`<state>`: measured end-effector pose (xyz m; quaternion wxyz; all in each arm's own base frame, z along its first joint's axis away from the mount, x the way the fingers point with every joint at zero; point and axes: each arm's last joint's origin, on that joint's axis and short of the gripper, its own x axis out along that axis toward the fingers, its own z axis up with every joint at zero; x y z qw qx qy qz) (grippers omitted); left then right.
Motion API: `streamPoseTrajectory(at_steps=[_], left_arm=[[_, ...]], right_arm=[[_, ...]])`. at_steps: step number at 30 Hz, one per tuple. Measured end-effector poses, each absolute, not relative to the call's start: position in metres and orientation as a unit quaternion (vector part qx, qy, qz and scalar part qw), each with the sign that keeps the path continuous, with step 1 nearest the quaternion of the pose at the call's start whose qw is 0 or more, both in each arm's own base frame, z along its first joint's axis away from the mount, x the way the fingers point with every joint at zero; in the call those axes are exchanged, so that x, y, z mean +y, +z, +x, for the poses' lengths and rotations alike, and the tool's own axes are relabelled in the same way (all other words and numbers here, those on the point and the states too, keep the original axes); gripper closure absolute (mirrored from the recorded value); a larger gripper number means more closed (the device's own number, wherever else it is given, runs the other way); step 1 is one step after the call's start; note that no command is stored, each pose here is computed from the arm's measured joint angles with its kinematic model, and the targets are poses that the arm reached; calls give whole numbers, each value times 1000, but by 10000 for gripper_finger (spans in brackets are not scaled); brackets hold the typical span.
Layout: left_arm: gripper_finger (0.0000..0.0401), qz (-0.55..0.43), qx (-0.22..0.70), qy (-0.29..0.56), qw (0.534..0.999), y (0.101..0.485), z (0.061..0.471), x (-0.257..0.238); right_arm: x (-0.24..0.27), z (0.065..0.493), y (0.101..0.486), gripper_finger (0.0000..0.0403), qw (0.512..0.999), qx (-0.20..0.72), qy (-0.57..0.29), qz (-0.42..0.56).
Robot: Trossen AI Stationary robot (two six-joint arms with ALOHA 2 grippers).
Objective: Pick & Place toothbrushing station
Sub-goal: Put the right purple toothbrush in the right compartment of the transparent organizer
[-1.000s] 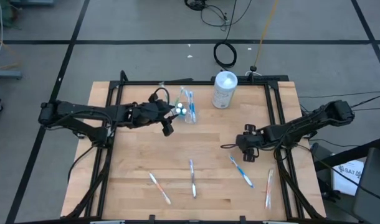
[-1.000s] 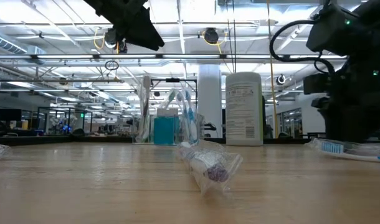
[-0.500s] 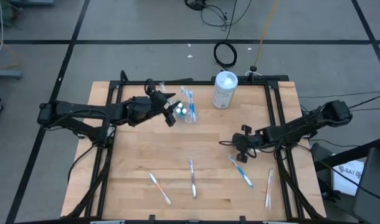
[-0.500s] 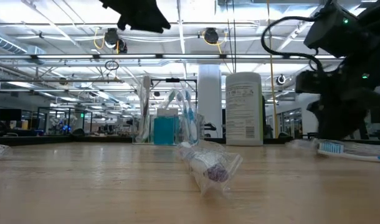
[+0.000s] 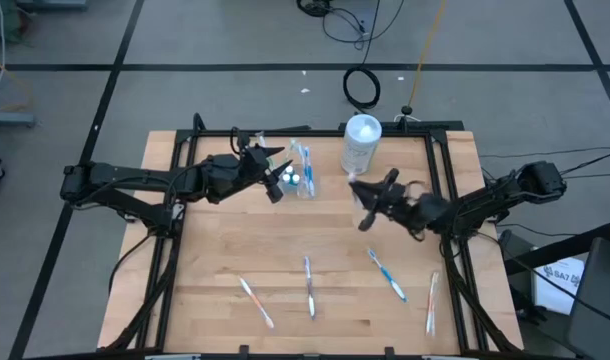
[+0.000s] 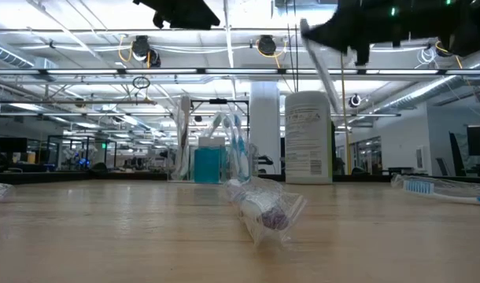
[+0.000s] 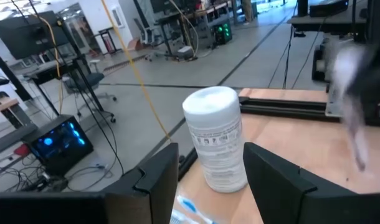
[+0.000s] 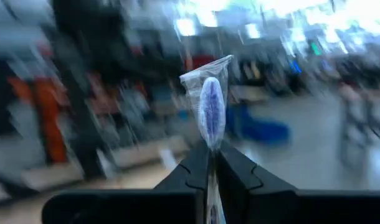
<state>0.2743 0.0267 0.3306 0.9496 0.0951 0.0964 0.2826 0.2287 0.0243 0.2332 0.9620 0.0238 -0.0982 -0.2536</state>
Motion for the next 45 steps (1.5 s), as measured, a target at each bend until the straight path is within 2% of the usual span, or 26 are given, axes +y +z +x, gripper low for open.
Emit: streamPoseTrajectory(at_steps=[3, 7, 17, 30, 38, 45], left_arm=[[217, 99, 102, 280, 949, 330, 274, 24], [217, 93, 114, 273, 951, 333, 265, 19], [217, 29, 187, 242, 952, 334, 220, 0], [217, -34, 235, 219, 946, 324, 204, -24], [217, -52, 251, 224, 940, 323, 184, -35], [217, -63, 271, 249, 928, 318, 172, -39]], right_arm=[[27, 225, 249, 396, 965, -172, -198, 1], [30, 225, 255, 398, 967, -213, -136, -23], [31, 241, 245, 397, 961, -259, -95, -30], [5, 323, 241, 397, 954, -217, -172, -114], [-45, 360, 207, 397, 949, -193, -235, -86], [-72, 371, 172, 397, 952, -158, -259, -27]])
